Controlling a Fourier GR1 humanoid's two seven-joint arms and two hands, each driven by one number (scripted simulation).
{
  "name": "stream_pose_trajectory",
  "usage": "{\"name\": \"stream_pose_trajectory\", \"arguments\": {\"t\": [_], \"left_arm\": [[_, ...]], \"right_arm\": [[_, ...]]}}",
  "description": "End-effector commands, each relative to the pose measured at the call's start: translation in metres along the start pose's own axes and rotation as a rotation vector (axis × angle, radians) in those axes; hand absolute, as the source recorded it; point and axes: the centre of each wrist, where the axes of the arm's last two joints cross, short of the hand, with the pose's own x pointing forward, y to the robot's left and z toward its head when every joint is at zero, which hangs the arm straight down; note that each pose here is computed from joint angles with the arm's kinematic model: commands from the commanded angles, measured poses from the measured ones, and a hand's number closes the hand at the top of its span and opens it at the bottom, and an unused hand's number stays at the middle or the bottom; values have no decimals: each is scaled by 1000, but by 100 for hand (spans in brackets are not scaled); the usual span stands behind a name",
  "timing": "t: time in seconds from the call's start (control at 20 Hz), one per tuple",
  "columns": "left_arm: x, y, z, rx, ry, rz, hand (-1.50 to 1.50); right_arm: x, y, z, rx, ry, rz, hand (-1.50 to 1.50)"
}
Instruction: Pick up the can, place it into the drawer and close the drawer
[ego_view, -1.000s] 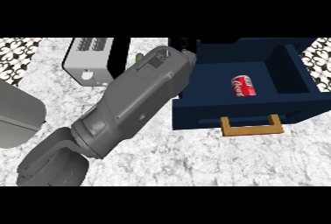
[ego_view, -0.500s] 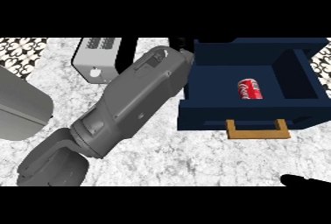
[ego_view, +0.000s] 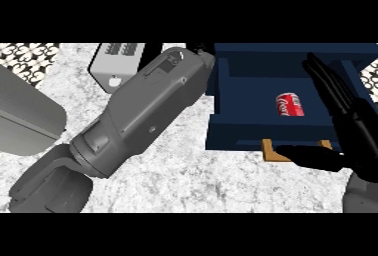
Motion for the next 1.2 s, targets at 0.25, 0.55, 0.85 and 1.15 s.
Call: {"name": "stream_pose_trajectory", "arguments": {"t": [0.25,0.55,0.85,1.15], "left_arm": [[16,31,-12,17,-11,-21,-150],[20,56,-10,32,9,-33,-150],[20,72,-3,52,-15,-40,-150],[34,83,-8,55,-5,-34,-150]], "right_arm": [[-22,55,-58,143,-35,247,-150],[-49,104,-65,162,37,339,-150],[-69,126,-90,179,88,383,-150],[-81,157,-93,122,96,469,-150]]}}
